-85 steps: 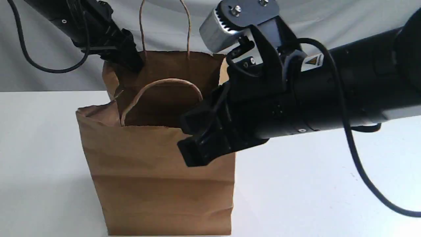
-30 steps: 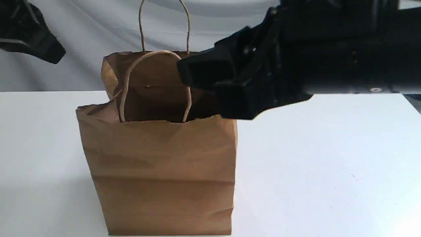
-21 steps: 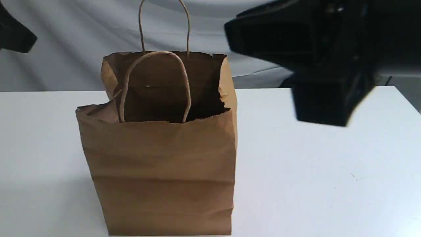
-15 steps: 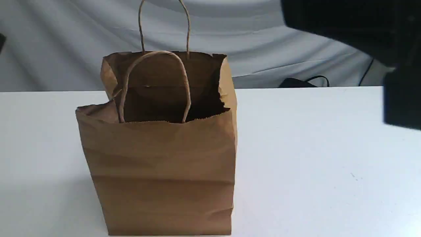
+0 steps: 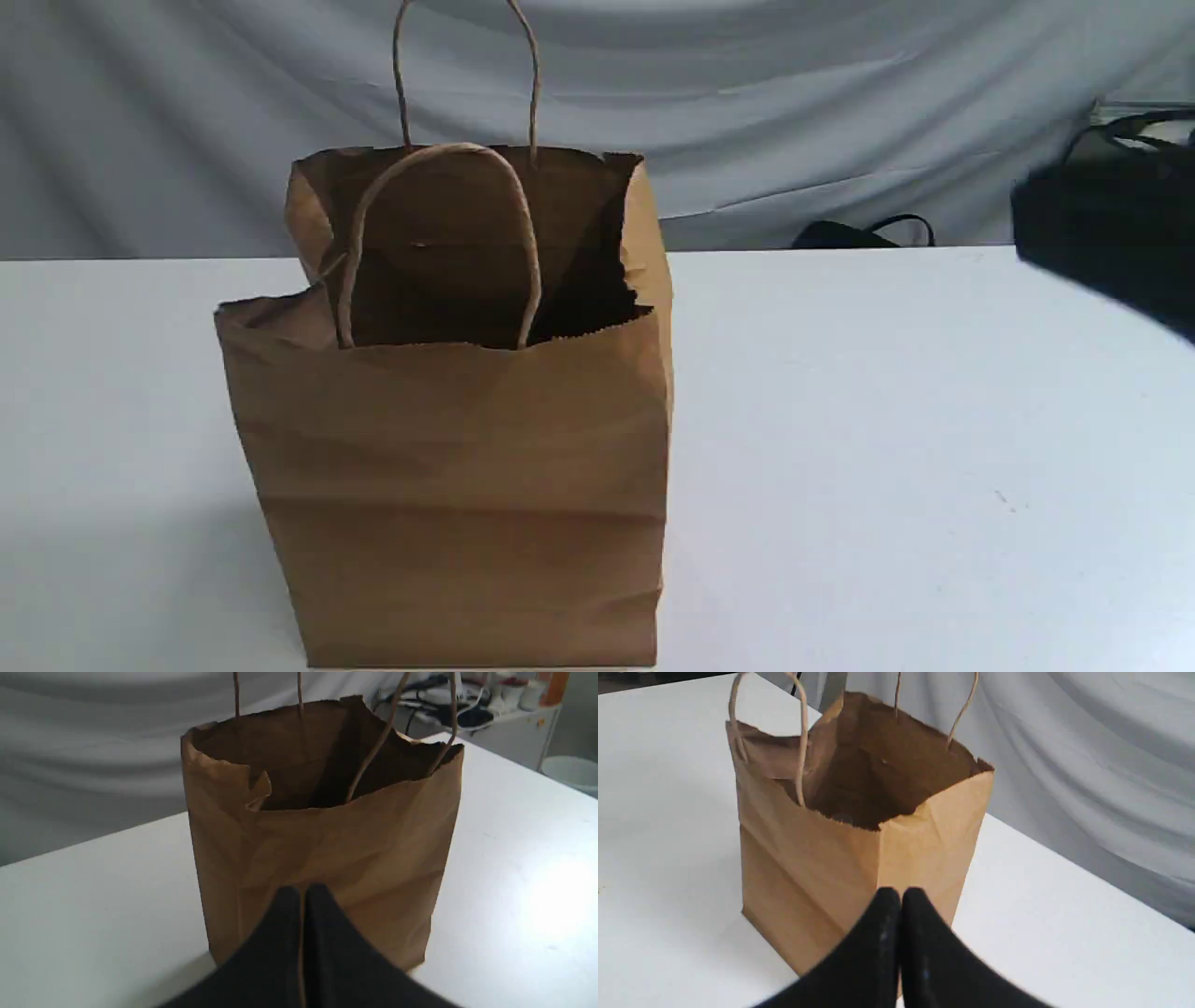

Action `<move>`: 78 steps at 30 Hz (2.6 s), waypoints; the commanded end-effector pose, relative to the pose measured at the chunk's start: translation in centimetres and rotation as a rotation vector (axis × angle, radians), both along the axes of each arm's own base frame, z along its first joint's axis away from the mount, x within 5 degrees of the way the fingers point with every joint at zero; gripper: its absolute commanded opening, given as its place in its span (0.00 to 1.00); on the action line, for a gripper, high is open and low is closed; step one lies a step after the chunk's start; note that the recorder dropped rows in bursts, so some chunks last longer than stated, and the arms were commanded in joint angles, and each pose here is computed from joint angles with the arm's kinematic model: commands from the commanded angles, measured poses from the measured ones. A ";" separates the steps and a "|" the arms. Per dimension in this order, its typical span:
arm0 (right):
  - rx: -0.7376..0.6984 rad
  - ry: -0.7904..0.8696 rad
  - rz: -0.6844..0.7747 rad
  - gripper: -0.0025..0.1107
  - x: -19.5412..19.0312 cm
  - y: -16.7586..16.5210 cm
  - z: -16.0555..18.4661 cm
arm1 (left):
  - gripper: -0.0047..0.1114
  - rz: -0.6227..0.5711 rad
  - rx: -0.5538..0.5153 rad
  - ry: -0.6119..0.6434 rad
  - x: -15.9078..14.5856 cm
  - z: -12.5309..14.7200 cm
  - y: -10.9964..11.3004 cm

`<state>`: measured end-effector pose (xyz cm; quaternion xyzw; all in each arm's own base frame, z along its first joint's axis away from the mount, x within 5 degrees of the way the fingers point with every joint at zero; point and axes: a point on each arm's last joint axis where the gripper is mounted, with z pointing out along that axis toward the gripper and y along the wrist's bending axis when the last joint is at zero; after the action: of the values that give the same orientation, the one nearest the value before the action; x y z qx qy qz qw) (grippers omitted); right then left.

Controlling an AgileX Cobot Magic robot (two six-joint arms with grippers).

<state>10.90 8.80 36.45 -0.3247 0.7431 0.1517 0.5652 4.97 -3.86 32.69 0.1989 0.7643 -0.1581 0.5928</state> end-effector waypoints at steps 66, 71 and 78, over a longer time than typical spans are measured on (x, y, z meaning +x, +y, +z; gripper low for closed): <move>0.400 -0.318 -0.260 0.02 0.3 -3.7 -6.7 | 0.04 0.076 -0.112 -0.233 -2.9 -4.2 1.1; 0.406 -0.410 -0.351 0.02 -1.5 -5.7 -8.2 | 0.04 0.076 -0.112 -0.233 -2.9 -4.2 1.1; 0.345 -0.484 -0.487 0.02 -2.9 -7.4 -10.4 | 0.04 0.076 -0.112 -0.233 -2.9 -4.2 1.1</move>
<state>8.35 1.60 26.40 -0.0612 0.6143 0.0707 0.7835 2.06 -2.74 28.61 0.1551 0.6860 -0.1511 0.6946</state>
